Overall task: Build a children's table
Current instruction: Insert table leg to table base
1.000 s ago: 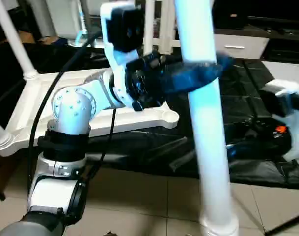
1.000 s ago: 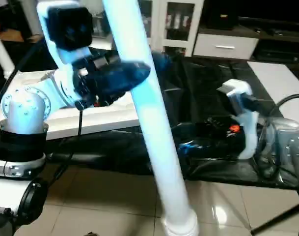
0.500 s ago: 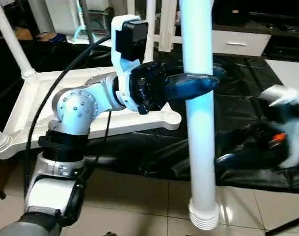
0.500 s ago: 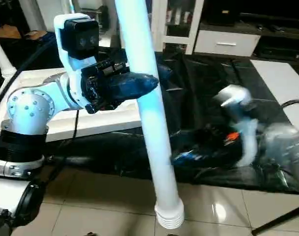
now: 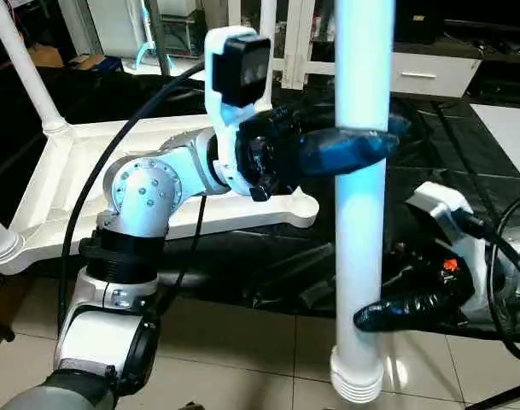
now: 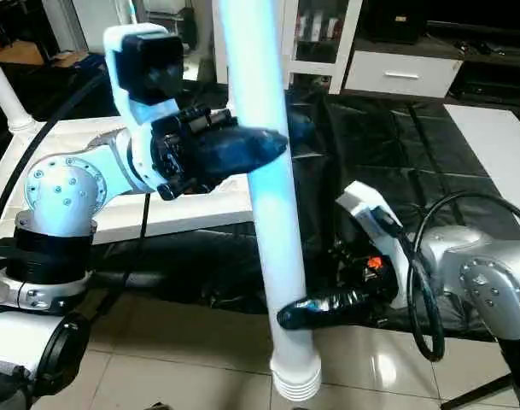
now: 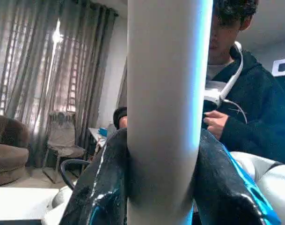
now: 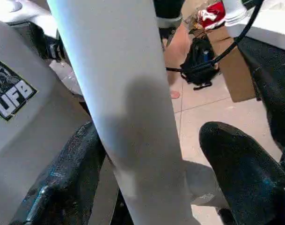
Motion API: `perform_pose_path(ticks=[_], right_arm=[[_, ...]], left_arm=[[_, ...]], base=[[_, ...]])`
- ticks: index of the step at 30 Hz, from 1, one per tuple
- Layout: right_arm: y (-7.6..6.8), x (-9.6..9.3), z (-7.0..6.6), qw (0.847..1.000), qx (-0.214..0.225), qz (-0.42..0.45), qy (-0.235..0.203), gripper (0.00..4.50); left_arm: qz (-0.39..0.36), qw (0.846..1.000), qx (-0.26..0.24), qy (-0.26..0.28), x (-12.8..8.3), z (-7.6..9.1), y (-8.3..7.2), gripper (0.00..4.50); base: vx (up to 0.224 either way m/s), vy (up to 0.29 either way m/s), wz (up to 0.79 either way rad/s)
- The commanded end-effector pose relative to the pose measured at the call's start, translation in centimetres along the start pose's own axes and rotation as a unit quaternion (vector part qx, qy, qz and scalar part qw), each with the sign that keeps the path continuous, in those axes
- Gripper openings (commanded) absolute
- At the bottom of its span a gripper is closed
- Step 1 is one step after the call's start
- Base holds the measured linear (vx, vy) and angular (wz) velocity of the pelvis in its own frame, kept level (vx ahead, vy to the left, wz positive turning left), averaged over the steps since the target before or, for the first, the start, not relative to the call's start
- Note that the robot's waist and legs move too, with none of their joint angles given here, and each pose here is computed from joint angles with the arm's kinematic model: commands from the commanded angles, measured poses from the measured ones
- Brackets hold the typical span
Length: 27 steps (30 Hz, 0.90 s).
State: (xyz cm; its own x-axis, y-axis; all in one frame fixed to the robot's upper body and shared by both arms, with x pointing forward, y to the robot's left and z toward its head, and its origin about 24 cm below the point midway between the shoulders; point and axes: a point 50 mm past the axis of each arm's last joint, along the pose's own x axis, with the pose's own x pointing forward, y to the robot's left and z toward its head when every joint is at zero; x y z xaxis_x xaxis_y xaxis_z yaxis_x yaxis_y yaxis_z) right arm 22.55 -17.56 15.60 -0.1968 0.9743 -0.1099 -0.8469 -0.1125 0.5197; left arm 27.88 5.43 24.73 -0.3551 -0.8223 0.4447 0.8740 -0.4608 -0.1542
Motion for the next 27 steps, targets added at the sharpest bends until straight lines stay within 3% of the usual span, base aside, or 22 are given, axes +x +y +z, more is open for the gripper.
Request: perform_pose_path(ticks=[1,4,6,16,27], right_arm=[[0.2,-0.08,0.57,1.0,-0.016,-0.001,0.014,3.16],[0.21,-0.04,0.39,1.0,-0.016,0.0,0.024,3.11],[0.21,0.07,0.38,1.0,-0.017,0.002,0.025,2.73],[0.19,0.52,0.33,0.999,-0.03,0.003,0.036,2.05],[0.23,0.52,0.15,0.998,-0.026,0.008,0.048,1.94]], left_arm=[[-0.009,1.0,0.017,-0.007,0.29,0.87,-0.23,1.59],[-0.008,1.0,0.014,-0.017,0.25,0.99,-0.22,1.59],[-0.006,1.0,0.014,-0.02,0.19,1.07,-0.18,1.59],[0.015,0.999,0.019,-0.03,0.04,1.31,0.31,1.59],[0.032,0.998,0.027,-0.041,0.02,1.57,0.61,1.59]], base=[[0.0,0.0,0.0],[0.0,0.0,0.0],[0.0,0.0,0.0],[0.0,0.0,0.0],[0.0,0.0,0.0]])
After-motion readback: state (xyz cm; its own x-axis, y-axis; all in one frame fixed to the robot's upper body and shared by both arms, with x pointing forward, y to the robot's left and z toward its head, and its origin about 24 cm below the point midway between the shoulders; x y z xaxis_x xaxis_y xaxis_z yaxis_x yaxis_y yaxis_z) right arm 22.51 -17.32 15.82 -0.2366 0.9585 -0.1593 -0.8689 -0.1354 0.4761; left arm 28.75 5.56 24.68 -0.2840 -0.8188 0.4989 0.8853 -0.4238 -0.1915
